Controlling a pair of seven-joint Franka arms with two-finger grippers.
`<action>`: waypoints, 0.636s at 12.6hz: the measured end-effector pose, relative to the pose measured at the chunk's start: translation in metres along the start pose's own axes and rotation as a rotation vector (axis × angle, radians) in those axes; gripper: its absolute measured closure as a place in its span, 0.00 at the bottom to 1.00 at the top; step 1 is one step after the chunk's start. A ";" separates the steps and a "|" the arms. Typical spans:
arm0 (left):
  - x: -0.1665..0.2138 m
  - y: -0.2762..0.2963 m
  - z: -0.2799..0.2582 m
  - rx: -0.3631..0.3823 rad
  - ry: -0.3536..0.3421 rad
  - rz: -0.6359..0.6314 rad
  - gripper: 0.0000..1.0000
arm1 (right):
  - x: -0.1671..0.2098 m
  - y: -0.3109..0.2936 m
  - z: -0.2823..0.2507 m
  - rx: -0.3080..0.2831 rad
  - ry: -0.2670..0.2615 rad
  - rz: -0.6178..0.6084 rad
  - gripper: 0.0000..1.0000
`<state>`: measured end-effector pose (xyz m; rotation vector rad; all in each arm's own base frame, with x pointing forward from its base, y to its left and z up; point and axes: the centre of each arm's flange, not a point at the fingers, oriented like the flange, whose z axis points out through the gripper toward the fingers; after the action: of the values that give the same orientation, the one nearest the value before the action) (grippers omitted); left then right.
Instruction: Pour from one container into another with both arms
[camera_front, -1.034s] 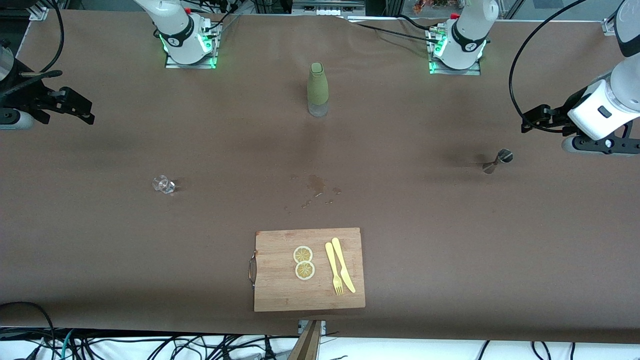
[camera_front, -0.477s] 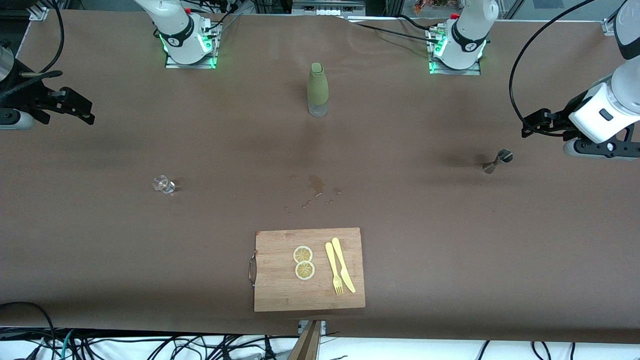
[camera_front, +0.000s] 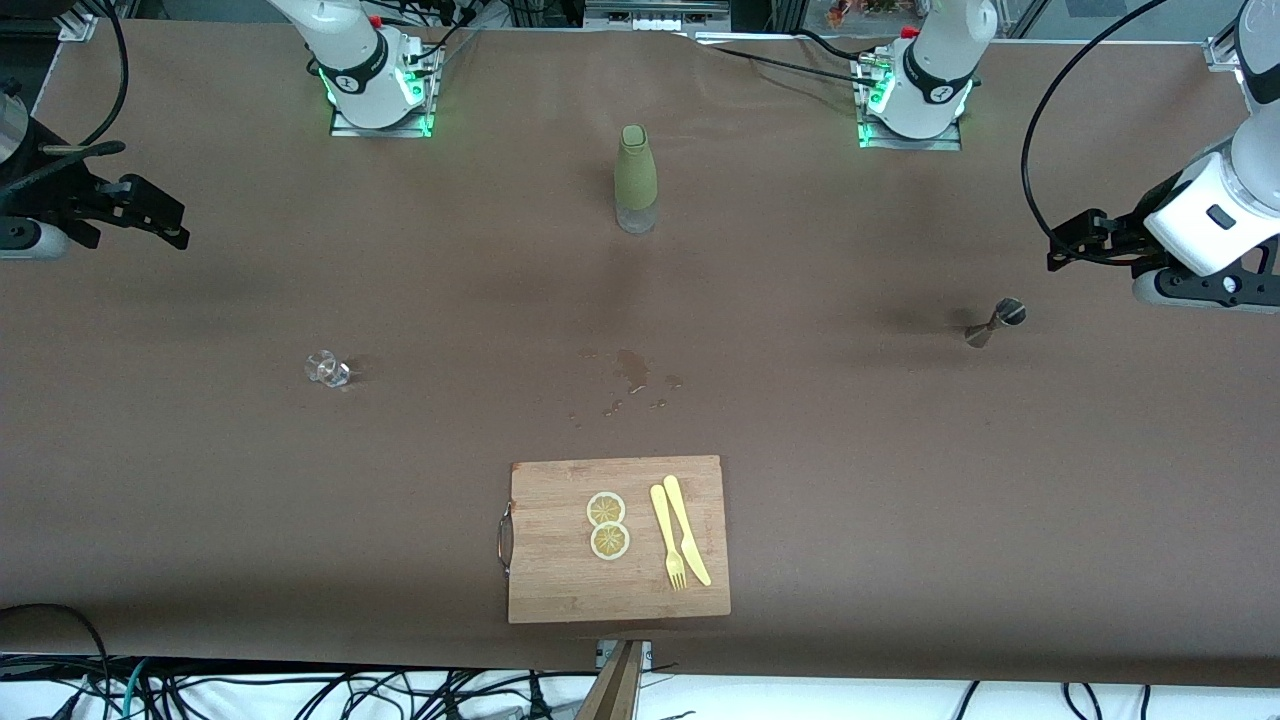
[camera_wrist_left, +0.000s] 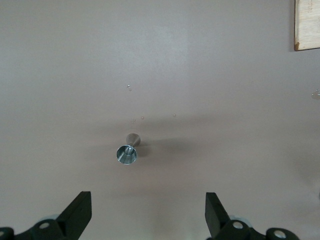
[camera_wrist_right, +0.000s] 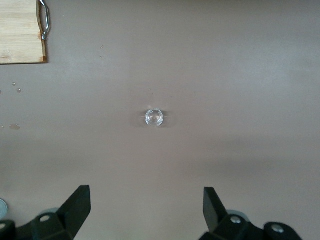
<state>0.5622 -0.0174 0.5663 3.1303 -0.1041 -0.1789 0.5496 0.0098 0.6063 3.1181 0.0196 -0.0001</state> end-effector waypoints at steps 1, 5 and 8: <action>0.000 0.002 0.000 0.000 0.000 0.004 0.00 | 0.000 0.000 0.000 0.000 0.000 0.000 0.00; 0.000 0.013 0.000 0.002 -0.001 0.024 0.00 | 0.000 0.000 0.000 0.000 0.000 0.000 0.00; 0.000 0.017 0.000 0.002 -0.002 0.033 0.00 | 0.000 0.000 0.000 0.000 0.000 0.000 0.00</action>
<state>0.5613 -0.0347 0.5660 3.1285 -0.1554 -0.1814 0.5497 0.0097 0.6061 3.1181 0.0193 -0.0007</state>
